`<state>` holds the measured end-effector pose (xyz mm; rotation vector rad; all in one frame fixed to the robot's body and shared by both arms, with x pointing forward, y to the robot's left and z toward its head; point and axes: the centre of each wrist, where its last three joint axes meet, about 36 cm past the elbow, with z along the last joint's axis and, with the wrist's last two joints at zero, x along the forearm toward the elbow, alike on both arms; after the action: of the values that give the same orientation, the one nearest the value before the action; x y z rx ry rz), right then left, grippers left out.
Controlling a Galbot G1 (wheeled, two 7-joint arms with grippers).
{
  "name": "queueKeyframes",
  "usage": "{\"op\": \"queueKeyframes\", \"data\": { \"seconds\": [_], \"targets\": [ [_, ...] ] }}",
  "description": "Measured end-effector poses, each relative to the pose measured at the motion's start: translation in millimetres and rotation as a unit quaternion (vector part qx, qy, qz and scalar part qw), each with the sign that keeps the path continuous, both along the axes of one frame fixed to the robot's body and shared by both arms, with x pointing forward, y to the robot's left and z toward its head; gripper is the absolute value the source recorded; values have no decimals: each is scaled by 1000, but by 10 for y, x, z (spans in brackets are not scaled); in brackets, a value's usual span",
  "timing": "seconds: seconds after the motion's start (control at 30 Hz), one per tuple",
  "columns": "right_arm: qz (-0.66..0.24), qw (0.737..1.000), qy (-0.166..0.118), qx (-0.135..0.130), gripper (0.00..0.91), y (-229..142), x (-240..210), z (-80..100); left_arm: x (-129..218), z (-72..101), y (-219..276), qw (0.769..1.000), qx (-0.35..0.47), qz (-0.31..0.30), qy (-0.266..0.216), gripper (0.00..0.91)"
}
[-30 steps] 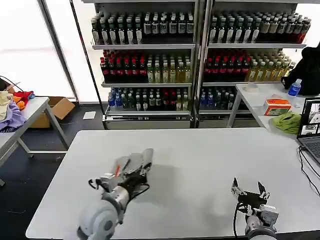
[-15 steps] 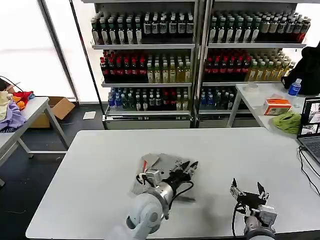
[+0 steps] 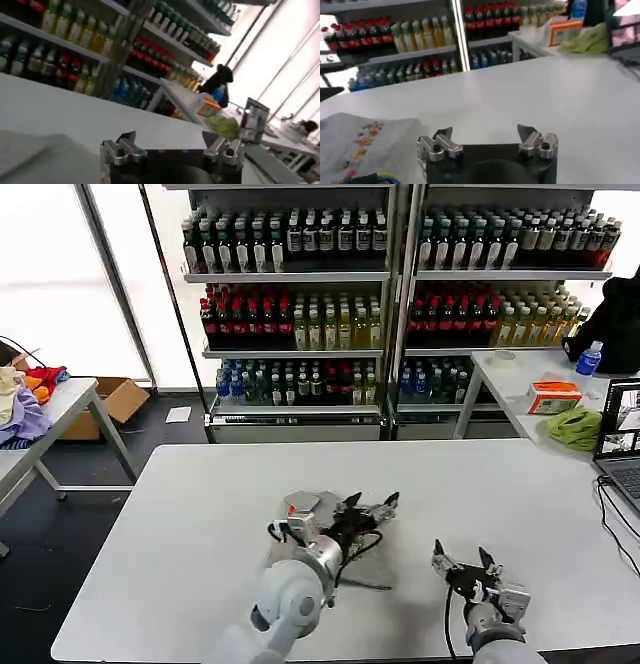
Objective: Fold and organize the clothes.
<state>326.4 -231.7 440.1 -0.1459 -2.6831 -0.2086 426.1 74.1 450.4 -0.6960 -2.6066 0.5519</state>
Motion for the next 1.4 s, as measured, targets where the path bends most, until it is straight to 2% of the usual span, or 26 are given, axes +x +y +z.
{"op": "queueKeyframes", "data": {
  "seconds": [0.43, 0.5, 0.67, 0.97, 1.03, 1.07, 1.1, 1.13, 1.4],
  "targets": [
    [46, 997, 24, 49, 907, 376, 404, -3, -236, -42, 776, 989, 121, 73, -36, 907],
    [50, 997, 29, 54, 877, 421, 450, -13, -271, -34, 857, 987, 136, 80, -41, 907],
    [59, 995, 41, 62, 685, 536, 556, -52, -334, -47, 1009, 981, 163, 97, -44, 907],
    [67, 993, 68, 68, 665, 698, 636, -192, -379, -58, 1128, 976, 183, 113, -43, 907],
    [68, 993, 72, 68, 514, 718, 641, -224, -385, -57, 1145, 975, 186, 115, -43, 907],
    [68, 993, 73, 69, 242, 726, 643, -233, -387, -55, 1153, 974, 187, 116, -43, 907],
    [68, 992, 74, 70, 71, 729, 646, -241, -389, -54, 1162, 974, 188, 117, -44, 907],
    [69, 992, 76, 70, 0, 733, 646, -248, -392, -51, 1171, 974, 190, 118, -44, 907],
    [72, 993, 78, 58, 0, 711, 613, -270, -420, -43, 1200, 972, 194, 123, -43, 907]
  ]
}}
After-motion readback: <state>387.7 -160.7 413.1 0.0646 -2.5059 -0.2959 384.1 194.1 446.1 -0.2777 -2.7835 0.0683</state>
